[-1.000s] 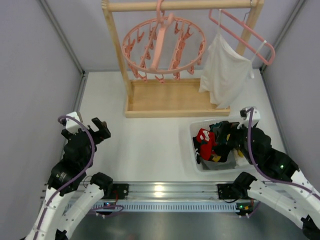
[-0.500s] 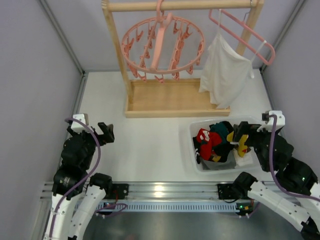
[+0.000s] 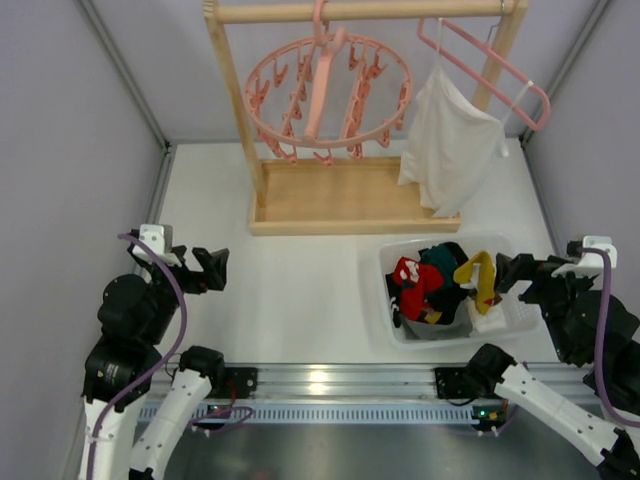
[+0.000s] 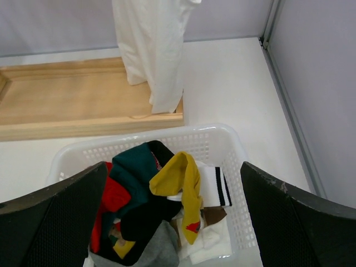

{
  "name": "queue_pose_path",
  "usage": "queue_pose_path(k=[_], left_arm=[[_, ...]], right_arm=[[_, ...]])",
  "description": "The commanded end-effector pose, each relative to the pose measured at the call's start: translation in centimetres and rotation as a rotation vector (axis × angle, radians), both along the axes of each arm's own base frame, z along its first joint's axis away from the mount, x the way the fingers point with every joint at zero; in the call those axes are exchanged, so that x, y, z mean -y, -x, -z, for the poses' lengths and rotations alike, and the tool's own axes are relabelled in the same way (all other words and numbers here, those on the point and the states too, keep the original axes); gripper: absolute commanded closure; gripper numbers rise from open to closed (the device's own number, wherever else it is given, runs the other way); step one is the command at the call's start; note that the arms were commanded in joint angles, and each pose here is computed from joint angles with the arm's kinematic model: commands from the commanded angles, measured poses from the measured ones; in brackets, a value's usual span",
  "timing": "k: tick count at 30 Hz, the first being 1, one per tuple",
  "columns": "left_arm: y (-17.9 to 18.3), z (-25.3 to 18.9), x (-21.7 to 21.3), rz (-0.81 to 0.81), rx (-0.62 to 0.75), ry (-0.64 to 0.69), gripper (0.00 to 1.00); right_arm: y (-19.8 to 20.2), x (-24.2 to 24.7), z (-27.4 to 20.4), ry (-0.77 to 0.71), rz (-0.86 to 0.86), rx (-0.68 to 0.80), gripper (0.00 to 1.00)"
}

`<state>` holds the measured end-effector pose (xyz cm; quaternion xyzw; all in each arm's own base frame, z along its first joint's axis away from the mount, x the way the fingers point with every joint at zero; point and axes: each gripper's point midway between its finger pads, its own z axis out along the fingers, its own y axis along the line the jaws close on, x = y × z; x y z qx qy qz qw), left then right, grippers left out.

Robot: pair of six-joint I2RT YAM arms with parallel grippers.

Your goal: Remove the socks clipped to the hanger

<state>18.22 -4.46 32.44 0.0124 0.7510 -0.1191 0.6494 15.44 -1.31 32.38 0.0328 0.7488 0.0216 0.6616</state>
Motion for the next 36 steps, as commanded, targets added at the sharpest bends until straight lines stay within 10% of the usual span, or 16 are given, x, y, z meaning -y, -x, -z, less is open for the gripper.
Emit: queue_pose_path(k=[1, 36], left_arm=[[0.8, -0.5, -0.1, 0.014, 0.004, -0.027, 0.02], [1.5, -1.5, -0.1, 0.019, 0.041, 0.003, 0.02]], right_arm=[[0.8, 1.3, -0.3, 0.024, 0.021, 0.001, 0.01], [0.0, 0.3, 0.3, 0.048, 0.011, -0.031, 0.00]])
